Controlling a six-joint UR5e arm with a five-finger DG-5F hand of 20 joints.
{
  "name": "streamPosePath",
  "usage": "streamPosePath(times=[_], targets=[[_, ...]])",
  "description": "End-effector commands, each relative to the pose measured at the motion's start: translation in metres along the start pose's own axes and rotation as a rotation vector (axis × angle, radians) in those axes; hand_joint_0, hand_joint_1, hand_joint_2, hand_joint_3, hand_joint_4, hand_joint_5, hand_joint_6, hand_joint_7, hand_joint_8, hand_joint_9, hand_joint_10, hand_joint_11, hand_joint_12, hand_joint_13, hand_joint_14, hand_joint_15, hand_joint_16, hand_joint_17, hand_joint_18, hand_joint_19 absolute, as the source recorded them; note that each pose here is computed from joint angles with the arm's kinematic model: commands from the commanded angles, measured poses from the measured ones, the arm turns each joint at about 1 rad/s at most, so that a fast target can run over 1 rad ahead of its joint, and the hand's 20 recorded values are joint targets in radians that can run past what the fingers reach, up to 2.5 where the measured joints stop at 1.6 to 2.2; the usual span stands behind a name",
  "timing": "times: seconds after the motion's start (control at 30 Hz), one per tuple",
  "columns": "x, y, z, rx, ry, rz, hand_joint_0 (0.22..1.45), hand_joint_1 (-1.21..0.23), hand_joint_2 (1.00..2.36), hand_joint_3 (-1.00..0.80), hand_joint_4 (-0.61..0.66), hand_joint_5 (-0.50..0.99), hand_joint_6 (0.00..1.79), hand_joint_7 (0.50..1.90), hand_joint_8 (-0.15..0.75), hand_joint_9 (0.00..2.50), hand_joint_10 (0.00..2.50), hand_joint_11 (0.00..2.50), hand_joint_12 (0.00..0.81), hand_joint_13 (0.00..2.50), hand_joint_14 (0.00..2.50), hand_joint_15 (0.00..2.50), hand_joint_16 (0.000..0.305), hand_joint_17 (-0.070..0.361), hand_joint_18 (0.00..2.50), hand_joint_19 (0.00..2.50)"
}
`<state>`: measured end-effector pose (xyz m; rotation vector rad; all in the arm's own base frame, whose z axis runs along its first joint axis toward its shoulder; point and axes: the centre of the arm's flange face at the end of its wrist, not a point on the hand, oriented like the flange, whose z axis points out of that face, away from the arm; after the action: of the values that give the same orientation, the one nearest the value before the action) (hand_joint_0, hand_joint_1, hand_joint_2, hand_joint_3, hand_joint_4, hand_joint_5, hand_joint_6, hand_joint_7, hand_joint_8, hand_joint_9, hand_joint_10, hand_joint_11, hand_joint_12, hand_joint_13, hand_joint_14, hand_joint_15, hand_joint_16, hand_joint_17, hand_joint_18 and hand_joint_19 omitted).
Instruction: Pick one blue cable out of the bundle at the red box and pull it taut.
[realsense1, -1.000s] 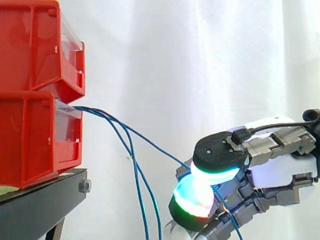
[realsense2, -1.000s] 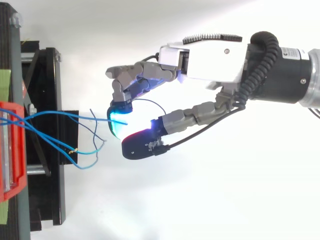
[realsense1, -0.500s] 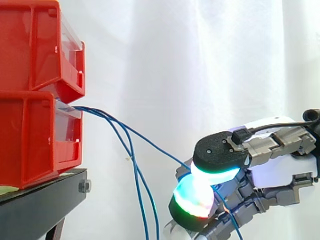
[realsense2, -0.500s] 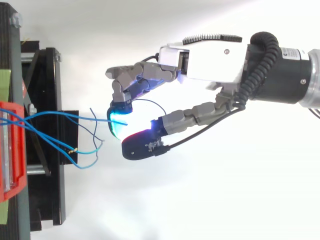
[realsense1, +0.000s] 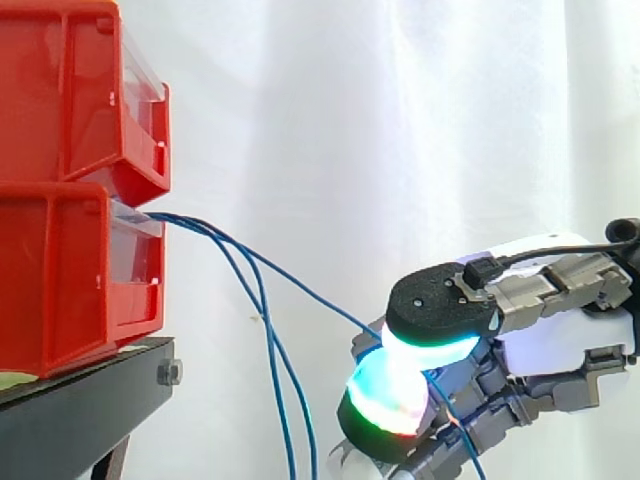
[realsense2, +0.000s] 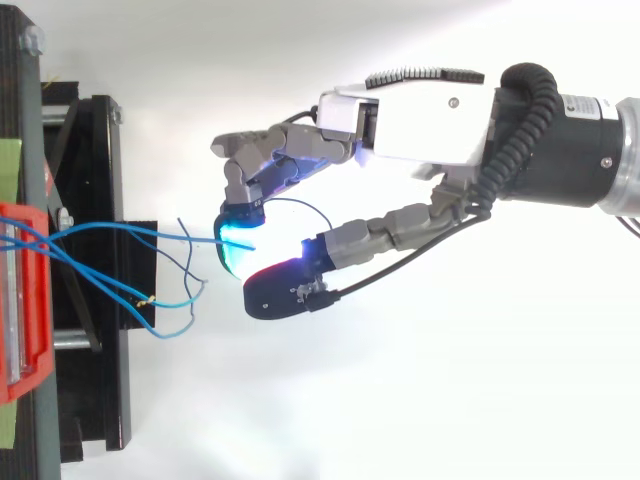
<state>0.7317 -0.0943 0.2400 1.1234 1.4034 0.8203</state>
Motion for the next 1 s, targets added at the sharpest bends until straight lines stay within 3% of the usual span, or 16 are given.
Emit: streamPosePath(times=[0.0,0.97], targets=[[0.0003,-0.0002,-0.0001,0.001,0.0,0.0,0.63,-0.85,1.03,-0.04,0.08,-0.11,0.85,1.14,0.283,0.64,0.0,0.2,0.359,0.26,0.0,0.0,0.056,0.126,0.38,0.09],[0.0001,0.0005,0.0002,-0.001,0.0,0.0,0.63,-0.85,1.03,-0.05,0.08,-0.11,0.86,1.14,0.284,0.64,0.0,0.2,0.363,0.27,0.0,0.0,0.056,0.126,0.37,0.1]])
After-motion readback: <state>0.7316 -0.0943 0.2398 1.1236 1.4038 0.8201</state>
